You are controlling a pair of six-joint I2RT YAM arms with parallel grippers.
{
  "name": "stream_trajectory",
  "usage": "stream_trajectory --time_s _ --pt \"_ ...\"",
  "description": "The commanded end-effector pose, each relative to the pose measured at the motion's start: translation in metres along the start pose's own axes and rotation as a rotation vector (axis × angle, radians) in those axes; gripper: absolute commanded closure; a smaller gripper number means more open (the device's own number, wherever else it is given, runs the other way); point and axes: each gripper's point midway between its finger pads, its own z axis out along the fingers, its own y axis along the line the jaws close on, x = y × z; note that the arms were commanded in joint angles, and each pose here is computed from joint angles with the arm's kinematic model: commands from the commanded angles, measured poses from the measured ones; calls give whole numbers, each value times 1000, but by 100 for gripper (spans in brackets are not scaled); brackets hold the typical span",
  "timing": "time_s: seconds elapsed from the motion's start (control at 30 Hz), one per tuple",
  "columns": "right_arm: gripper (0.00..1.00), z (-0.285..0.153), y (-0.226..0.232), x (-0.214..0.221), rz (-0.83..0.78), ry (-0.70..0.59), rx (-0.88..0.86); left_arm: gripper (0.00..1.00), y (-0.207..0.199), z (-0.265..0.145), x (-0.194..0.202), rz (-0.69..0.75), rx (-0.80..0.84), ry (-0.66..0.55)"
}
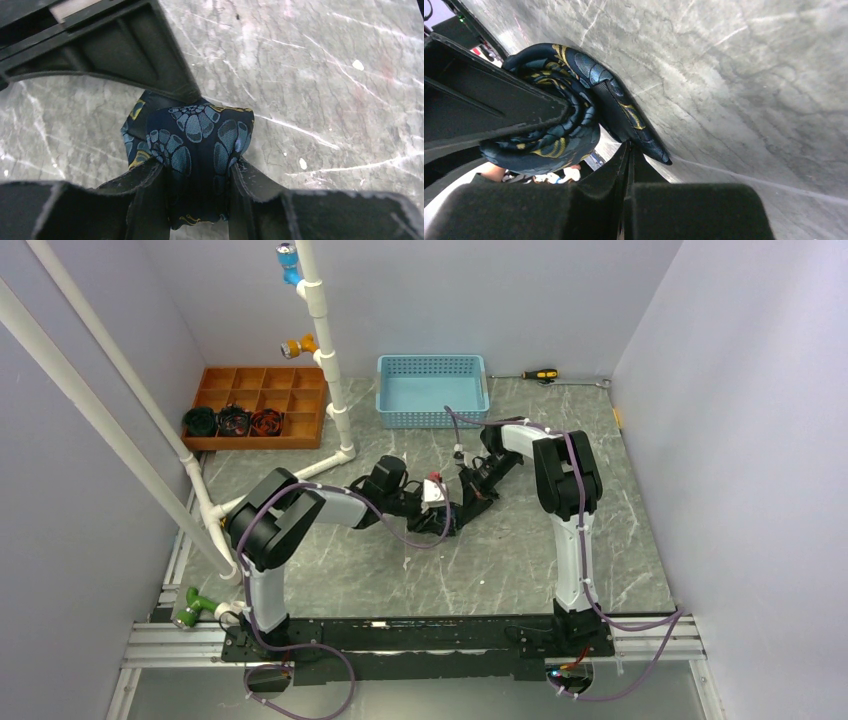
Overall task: Roll the ties
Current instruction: Roll the tie at the center of the board.
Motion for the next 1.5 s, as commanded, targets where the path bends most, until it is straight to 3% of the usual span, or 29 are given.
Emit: stream_trajectory --time_s 0.0,0.1,0.23,0.43,0.53,0.77,0.9,1.0,1.27,1.47 --pt "99 -1 -58 -10 -46 -12 271 93 26 -17 -30 -131 -151 -89" --pt "99 1 -59 -8 -44 -1 279 92 41 -23 -35 -175 -239 -107" --pt "99 3 -58 -6 -46 8 278 91 50 -25 -19 -209 -307 -45" --pt "99 3 -52 -8 -65 5 258 91 30 -18 38 -173 -227 162" --pt "95 -9 -38 -17 -89 -42 213 91 12 -17 54 -151 -169 209" --pt "49 -62 20 -29 -95 -209 -44 92 -5 -17 76 -177 -123 273" --pt "19 -63 25 -23 -57 -269 -126 92 -6 -15 78 -183 -117 279" --pt "5 -54 18 -27 -10 -295 -149 92 -5 -15 80 -179 -113 286" --pt "10 -22 12 -34 20 -263 -172 92 -10 -16 87 -172 -95 302" --pt "19 -15 42 -24 5 -235 -322 92 -7 -14 84 -170 -97 293"
